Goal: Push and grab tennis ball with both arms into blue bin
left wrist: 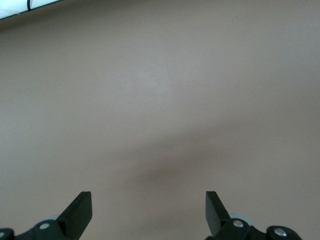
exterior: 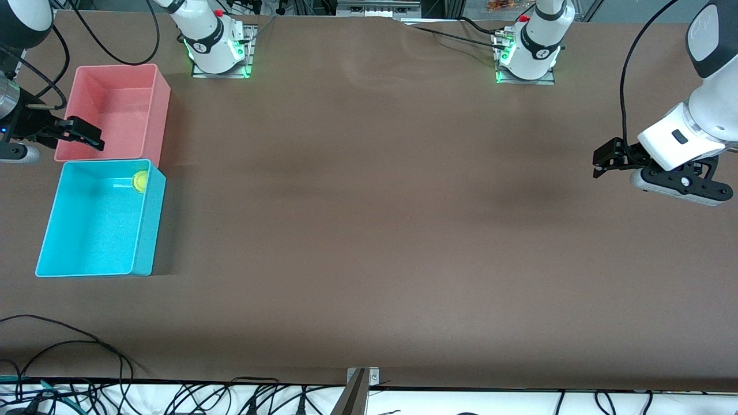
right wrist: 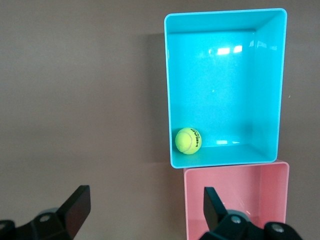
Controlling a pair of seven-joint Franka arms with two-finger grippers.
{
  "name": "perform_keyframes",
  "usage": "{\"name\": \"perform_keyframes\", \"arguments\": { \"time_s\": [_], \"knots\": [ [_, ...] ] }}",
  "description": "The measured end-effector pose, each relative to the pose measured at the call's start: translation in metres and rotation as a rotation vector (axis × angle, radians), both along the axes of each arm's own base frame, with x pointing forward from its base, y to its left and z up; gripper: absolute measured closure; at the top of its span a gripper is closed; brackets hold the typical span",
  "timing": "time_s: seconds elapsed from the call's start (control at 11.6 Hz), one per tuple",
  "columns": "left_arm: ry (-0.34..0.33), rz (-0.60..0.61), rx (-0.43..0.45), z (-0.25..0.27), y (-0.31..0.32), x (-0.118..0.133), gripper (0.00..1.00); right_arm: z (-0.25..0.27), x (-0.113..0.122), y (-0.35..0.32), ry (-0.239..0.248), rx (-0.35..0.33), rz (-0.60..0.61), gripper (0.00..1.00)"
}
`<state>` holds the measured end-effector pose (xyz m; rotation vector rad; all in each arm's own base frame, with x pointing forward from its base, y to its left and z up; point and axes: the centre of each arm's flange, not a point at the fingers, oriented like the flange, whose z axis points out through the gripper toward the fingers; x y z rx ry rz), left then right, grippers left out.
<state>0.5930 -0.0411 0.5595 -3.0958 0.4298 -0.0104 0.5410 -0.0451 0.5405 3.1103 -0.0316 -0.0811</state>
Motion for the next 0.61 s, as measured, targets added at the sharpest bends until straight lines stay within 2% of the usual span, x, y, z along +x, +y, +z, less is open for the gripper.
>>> {"name": "perform_keyframes", "arguments": {
  "time_s": [0.43,0.61],
  "knots": [
    [0.0,0.007,0.0,0.0,0.001,0.0,0.0,0.006,0.0,0.013,-0.036,-0.004,-0.03,0.0],
    [-0.001,0.024,0.0,0.0,0.002,0.0,0.0,0.012,0.003,0.014,-0.076,-0.003,-0.035,0.0]
  ]
}}
